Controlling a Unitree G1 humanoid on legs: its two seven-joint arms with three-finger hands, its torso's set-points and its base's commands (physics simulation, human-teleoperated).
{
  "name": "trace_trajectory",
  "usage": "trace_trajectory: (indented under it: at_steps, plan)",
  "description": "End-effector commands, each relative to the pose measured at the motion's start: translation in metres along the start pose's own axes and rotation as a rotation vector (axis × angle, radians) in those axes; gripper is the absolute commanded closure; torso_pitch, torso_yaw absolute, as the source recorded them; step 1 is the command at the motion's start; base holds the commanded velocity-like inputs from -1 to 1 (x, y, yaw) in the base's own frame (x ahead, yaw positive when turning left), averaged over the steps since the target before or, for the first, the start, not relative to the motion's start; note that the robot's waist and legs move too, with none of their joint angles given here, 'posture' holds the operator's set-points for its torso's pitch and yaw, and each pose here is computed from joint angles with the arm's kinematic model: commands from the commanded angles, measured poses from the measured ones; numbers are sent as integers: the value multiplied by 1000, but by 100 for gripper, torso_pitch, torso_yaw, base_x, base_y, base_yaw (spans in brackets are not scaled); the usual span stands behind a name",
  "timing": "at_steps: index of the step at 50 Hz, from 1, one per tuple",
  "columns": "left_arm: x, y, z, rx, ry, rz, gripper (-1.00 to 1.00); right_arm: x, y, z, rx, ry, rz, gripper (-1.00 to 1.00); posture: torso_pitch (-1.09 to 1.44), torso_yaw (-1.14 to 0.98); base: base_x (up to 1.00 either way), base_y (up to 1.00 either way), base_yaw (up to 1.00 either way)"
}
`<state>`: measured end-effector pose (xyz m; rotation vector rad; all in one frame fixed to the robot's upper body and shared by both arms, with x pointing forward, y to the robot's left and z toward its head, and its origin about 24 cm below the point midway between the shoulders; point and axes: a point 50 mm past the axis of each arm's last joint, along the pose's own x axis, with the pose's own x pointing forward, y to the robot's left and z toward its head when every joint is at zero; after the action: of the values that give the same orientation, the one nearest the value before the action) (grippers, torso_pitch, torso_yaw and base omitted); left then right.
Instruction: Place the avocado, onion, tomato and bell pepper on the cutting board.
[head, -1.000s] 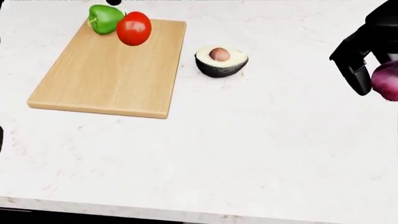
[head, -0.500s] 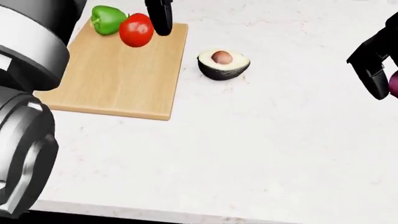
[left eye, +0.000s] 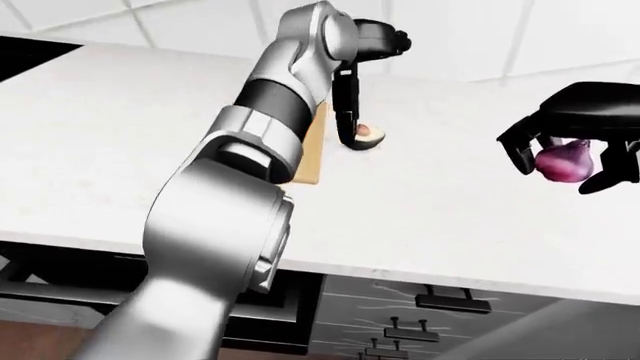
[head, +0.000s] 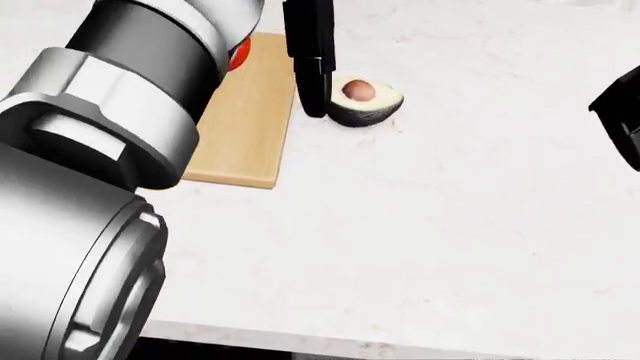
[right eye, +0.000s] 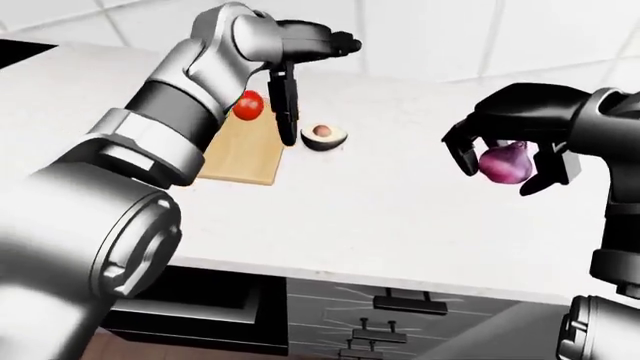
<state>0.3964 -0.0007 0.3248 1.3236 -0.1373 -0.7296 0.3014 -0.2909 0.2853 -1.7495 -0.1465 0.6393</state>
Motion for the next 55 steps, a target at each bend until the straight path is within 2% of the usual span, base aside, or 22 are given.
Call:
trace_trajectory:
  at_steps: [1,4,8,12,13,15,19,24,29,40,45,48,55]
  plan:
    - [-10,19,12,32,-24,82,-100,-14,-17,-1,-31,22,-85,100,0,0,0,0,0]
    - [-8,15,10,15,-12,59,-100,-14,-18,-1,-30,22,-88,100,0,0,0,0,0]
    - [-3,8,13,-30,-28,17,-100,-16,-17,-4,-26,28,-89,100,0,0,0,0,0]
    - [3,-3,14,-23,-20,-24,-100,-16,-13,-5,-22,32,-87,100,0,0,0,0,0]
    - [6,-9,18,-42,-41,-68,-100,-17,-11,-6,-17,32,-84,100,0,0,0,0,0]
    - [8,-11,19,-28,-39,-67,-100,-18,-11,-7,-15,35,-85,100,0,0,0,0,0]
    - [12,-20,20,-10,-34,-116,-100,-20,-9,-8,-13,37,-83,100,0,0,0,0,0]
    - [14,-24,23,0,-26,-143,-100,-23,-8,-10,-9,43,-86,100,0,0,0,0,0]
    - [16,-27,23,79,-1,-129,-100,-26,-7,-13,-3,50,-86,100,0,0,0,0,0]
    - [22,-37,22,105,10,-139,-100,-29,0,-16,9,57,-83,100,0,0,0,0,0]
    - [23,-39,17,140,43,-138,-100,-31,-2,-17,10,60,-86,100,0,0,0,0,0]
    - [24,-41,17,142,47,-138,-100,-31,1,-18,12,61,-86,100,0,0,0,0,0]
    - [28,-47,18,171,36,-102,-100,-33,7,-21,21,67,-83,100,0,0,0,0,0]
